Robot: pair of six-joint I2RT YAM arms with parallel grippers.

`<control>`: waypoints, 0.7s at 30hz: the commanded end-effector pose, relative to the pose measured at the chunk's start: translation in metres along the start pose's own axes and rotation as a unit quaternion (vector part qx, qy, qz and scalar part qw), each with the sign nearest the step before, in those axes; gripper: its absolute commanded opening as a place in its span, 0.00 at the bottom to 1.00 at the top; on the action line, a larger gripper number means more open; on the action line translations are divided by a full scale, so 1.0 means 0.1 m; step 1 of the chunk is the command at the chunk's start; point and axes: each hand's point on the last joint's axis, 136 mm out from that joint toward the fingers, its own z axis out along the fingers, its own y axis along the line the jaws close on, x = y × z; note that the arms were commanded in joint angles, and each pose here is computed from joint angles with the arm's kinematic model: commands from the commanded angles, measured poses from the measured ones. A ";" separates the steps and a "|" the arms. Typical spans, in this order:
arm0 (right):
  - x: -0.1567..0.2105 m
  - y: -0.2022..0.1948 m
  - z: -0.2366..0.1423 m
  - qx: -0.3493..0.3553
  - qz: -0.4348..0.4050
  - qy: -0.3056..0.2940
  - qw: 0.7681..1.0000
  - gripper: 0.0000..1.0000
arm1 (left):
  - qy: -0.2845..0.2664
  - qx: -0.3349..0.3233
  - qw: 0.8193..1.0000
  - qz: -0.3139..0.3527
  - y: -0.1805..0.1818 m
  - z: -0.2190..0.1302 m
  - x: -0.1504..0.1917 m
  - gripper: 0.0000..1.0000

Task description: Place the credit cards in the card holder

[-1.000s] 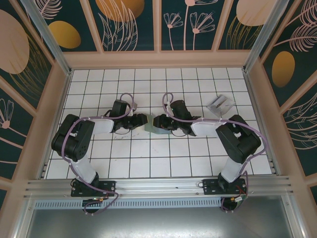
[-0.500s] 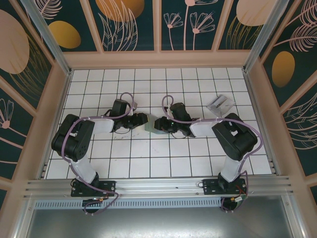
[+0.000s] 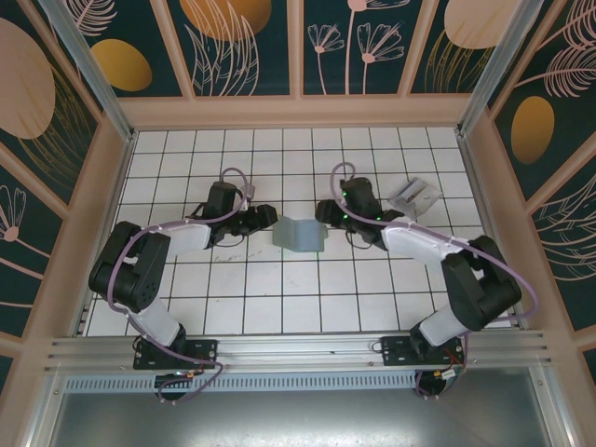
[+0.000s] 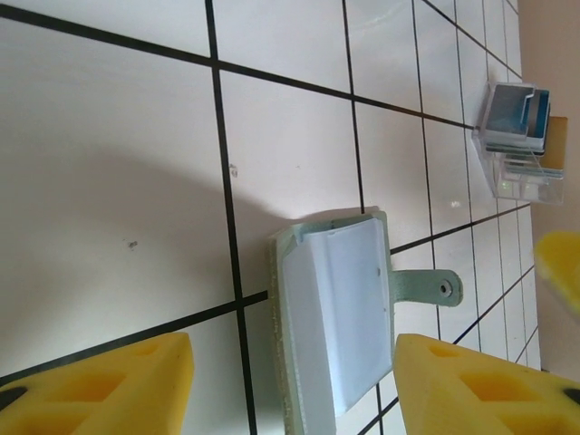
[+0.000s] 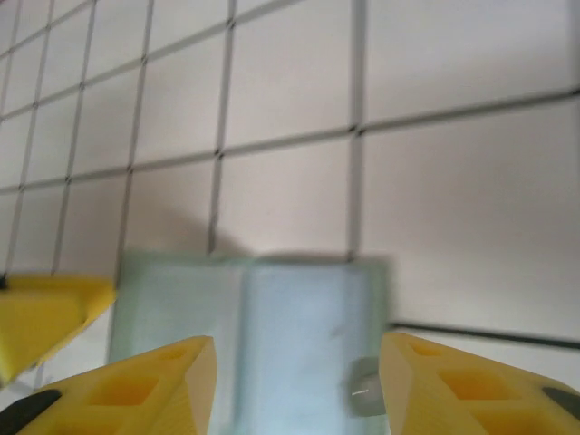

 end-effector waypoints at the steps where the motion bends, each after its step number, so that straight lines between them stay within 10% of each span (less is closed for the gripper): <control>1: -0.48 -0.69 -0.39 0.150 0.030 -0.078 0.985 0.59 | 0.000 -0.006 1.000 -0.001 0.05 0.02 -0.01 0.61; 7: -0.87 -1.41 -0.94 0.262 0.072 -0.145 0.951 0.99 | 0.004 -0.019 1.000 0.006 0.09 0.01 0.01 0.63; 21: -1.20 -2.11 -0.73 0.187 0.205 -0.095 0.956 0.90 | 0.011 -0.032 0.999 0.016 0.13 -0.02 0.04 0.63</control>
